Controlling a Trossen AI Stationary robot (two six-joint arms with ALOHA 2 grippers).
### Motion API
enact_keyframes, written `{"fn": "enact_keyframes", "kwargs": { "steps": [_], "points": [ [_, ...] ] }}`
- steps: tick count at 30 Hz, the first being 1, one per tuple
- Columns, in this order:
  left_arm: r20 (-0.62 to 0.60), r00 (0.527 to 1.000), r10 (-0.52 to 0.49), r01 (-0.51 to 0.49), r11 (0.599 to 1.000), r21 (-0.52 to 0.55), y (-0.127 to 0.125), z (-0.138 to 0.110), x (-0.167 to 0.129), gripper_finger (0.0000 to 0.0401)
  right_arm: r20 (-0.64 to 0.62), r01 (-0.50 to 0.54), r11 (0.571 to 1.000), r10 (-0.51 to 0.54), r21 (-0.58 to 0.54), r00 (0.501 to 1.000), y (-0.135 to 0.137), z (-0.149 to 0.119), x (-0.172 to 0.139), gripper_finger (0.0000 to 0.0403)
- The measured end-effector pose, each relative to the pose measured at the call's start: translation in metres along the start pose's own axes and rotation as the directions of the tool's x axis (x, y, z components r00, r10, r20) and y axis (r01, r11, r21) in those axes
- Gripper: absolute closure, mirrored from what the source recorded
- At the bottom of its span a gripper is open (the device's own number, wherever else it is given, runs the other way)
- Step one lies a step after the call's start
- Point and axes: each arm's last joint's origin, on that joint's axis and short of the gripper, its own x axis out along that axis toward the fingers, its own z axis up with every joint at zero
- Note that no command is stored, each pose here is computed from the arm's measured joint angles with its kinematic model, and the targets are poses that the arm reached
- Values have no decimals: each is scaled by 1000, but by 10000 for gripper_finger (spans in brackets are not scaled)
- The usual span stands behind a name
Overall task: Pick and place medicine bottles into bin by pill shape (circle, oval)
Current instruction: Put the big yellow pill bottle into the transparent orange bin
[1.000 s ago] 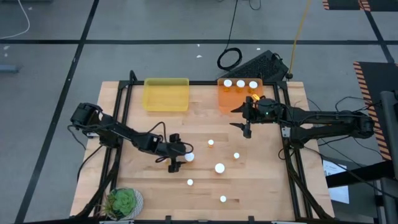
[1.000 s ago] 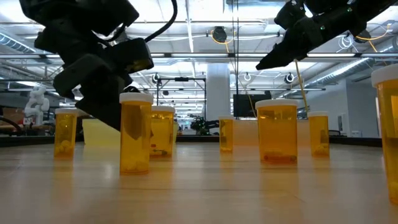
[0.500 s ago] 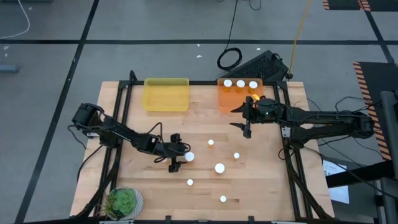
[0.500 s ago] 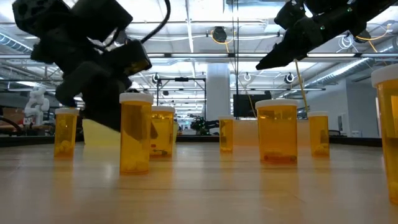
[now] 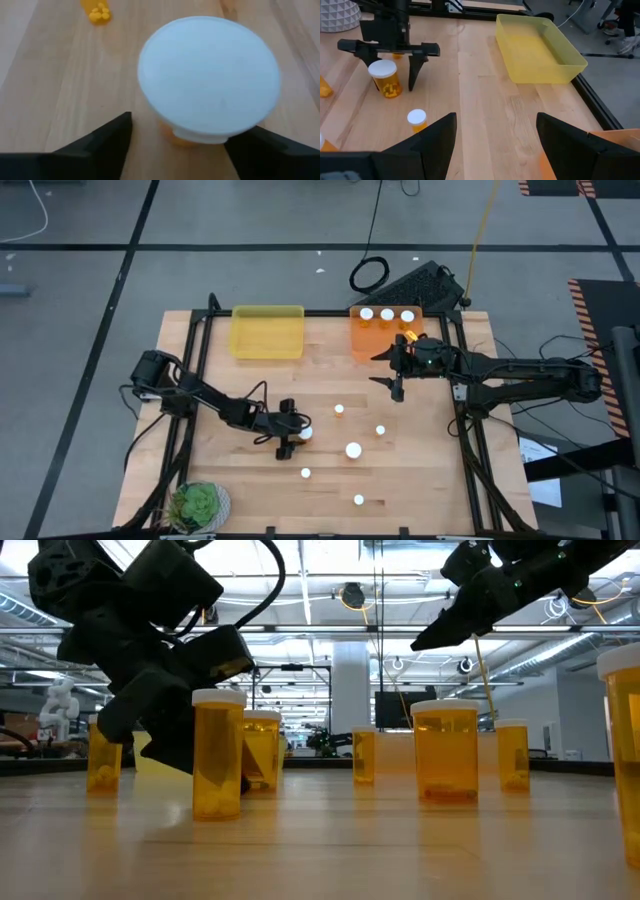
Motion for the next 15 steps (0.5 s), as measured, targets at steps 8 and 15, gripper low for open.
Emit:
{"fn": "enact_keyframes", "kwargs": {
  "steps": [8,15],
  "points": [
    [15,1000,-1,0,1000,12,0,1,1,211,0,0,1000,0,4,1000,0,0,0,133],
    [24,1000,17,-17,1000,9,1,3,-2,223,48,38,990,-45,137,998,0,5,7,133]
  ]
}}
